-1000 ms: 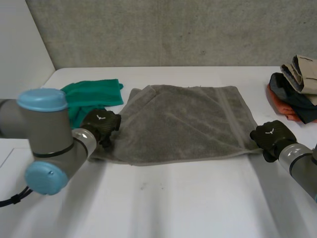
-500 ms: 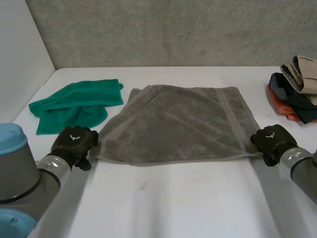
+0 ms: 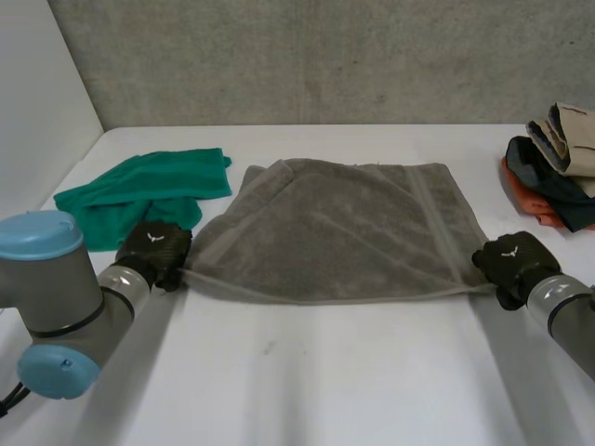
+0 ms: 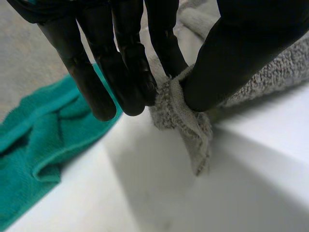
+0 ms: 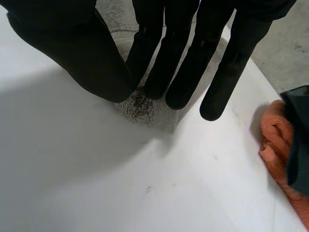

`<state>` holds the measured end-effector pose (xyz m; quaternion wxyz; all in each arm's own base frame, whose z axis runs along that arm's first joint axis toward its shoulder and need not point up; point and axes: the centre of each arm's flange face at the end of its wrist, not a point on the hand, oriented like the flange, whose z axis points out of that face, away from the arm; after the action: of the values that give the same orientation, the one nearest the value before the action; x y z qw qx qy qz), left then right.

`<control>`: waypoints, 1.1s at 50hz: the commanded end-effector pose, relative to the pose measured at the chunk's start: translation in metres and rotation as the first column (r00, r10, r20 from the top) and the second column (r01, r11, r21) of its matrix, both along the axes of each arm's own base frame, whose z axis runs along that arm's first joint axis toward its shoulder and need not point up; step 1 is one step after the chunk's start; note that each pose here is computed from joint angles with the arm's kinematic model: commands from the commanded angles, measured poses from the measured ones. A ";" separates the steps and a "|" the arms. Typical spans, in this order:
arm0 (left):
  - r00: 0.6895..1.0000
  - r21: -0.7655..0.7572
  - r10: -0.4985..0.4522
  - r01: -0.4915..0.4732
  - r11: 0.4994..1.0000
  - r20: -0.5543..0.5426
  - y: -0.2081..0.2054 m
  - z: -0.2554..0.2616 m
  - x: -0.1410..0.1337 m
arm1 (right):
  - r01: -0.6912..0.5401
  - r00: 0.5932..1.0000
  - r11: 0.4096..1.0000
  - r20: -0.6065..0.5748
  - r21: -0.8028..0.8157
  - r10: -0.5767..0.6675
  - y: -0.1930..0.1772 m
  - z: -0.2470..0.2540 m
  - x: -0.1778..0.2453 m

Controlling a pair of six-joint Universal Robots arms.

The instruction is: Fold the laundry.

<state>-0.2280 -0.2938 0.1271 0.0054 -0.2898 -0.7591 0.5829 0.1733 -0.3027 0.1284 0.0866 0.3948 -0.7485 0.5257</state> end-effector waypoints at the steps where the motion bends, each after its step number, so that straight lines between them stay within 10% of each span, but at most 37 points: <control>1: 1.000 -0.076 0.018 -0.019 0.997 -0.005 0.007 0.028 0.002 | -0.002 0.999 0.996 -0.037 -0.088 -0.001 0.003 0.041 -0.002; 10: 1.000 -0.090 -0.009 0.008 0.996 -0.006 0.087 0.118 0.019 | 0.025 0.976 0.999 -0.214 -0.023 -0.029 0.044 0.114 -0.031; 20: 0.976 0.088 -0.128 0.114 0.990 0.175 0.133 0.104 0.022 | 0.007 0.946 0.997 -0.323 0.076 0.018 0.064 0.115 -0.044; 29: 0.960 0.035 -0.119 0.114 0.993 0.255 0.065 0.050 -0.001 | 0.032 0.944 0.990 -0.331 0.136 0.015 0.019 0.070 -0.049; 36: 0.964 -0.204 -0.021 0.077 0.976 0.264 -0.014 0.065 -0.034 | 0.016 0.942 0.994 -0.331 -0.110 -0.052 -0.040 0.088 -0.009; 41: 0.984 -0.523 0.031 0.067 0.849 0.177 -0.058 0.149 -0.063 | 0.014 0.967 0.905 -0.224 -0.426 -0.121 -0.073 0.152 0.016; 48: 0.999 -0.802 0.052 -0.040 0.596 -0.011 -0.073 0.253 -0.072 | 0.087 0.990 0.606 0.000 -0.791 -0.143 -0.100 0.234 0.028; 55: 0.998 -0.694 0.003 0.044 0.718 0.067 -0.057 0.207 -0.086 | 0.045 0.998 0.719 0.006 -0.694 -0.057 -0.077 0.196 0.058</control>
<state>-0.3040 -0.3646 0.3727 -0.1411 -0.2563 -0.4356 0.8512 0.2107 -0.3974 0.3592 0.2961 0.2881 -0.4670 0.7819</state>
